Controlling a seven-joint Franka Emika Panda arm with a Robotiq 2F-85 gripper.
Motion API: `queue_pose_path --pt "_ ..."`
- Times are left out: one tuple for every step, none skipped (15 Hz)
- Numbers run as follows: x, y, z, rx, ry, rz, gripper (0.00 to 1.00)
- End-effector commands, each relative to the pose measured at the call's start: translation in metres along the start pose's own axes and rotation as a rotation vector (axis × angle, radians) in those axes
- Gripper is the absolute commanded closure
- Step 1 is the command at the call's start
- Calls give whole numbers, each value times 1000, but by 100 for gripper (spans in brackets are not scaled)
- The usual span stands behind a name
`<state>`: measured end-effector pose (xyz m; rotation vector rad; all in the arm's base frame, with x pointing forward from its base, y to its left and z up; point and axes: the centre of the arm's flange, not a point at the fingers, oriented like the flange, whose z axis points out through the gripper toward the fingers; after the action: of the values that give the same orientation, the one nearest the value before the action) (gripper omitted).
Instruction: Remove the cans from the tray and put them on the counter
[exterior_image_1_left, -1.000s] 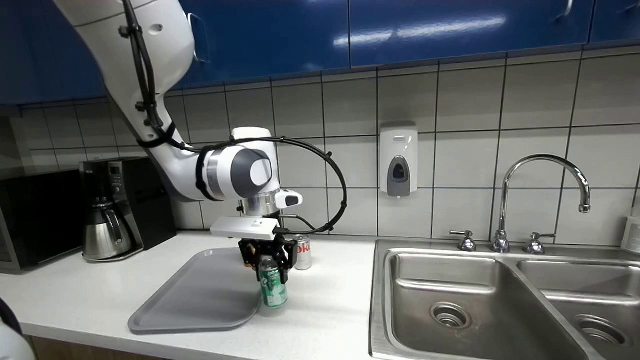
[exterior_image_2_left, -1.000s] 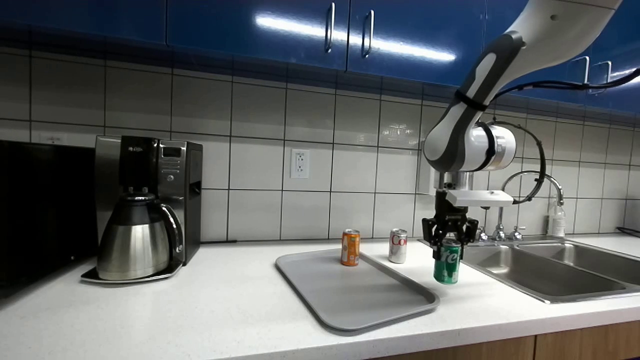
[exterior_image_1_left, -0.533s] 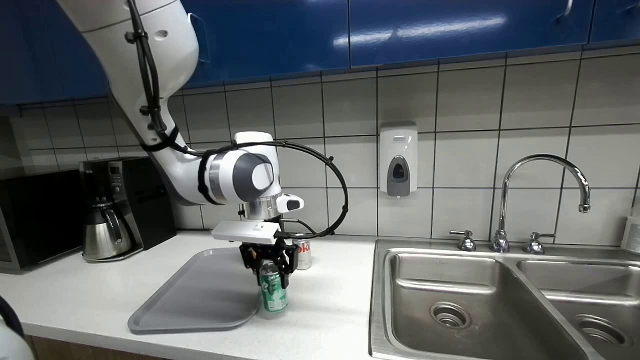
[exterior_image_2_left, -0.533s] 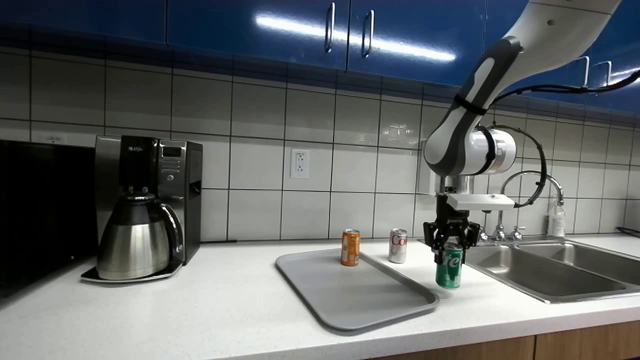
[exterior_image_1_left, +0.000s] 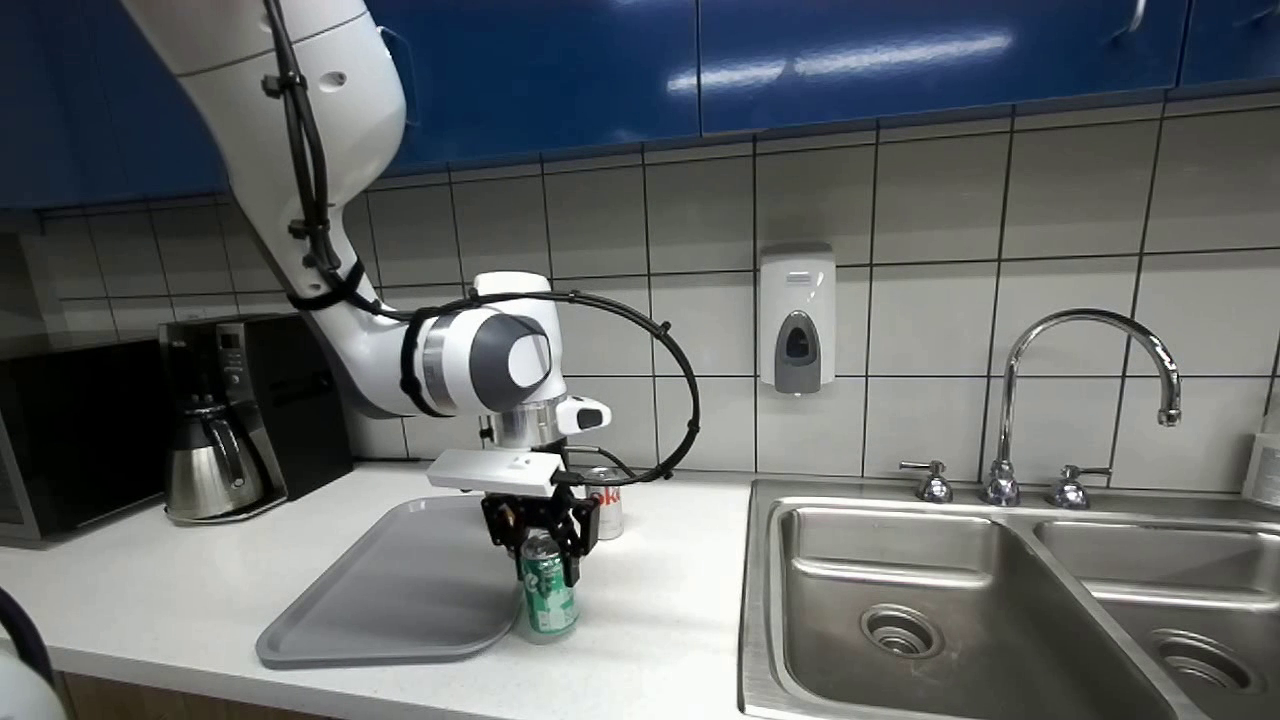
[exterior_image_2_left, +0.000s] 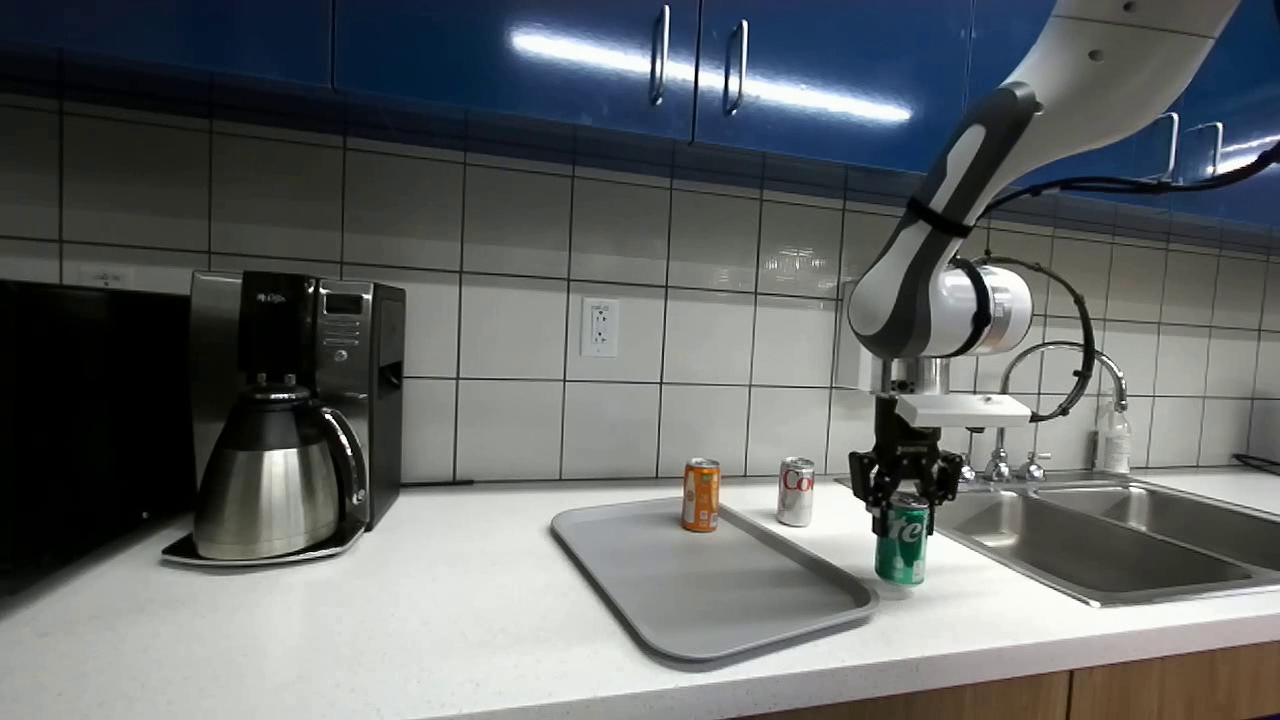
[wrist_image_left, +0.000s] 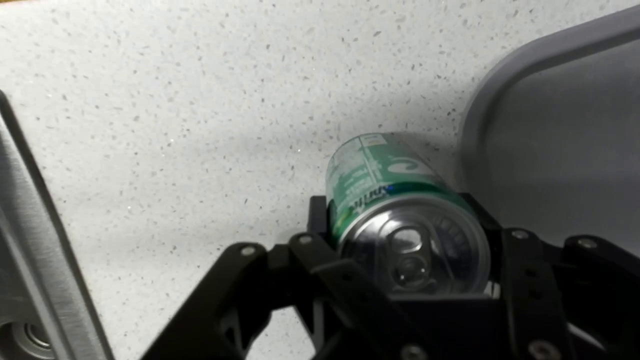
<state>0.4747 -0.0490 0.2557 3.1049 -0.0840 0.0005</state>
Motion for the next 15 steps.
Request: queue_pose_path --pt "7 7 -4 -7 6 -12 62" --pt "7 7 -3 -6 4 -11 62" --pt "8 7 -2 -6 2 -11 62" --pt "8 7 -2 0 2 -6 13" --pt "8 7 -1 -2 1 -7 10" --pt "8 7 -2 -1 2 -6 4" --pt "8 7 -3 -2 5 -5 1" --pt "9 7 -4 -3 9 -4 0" --pt "9 7 -5 -3 12 -4 0" --pt "8 7 -7 -3 17 -3 0" --pt "7 6 -9 -7 24 -3 0" --pt "7 5 -11 -8 30 -4 0" --pt "6 4 -15 -10 40 -4 0" --pt "5 3 -18 -12 50 -3 0" --pt "4 2 -23 -11 65 -5 0"
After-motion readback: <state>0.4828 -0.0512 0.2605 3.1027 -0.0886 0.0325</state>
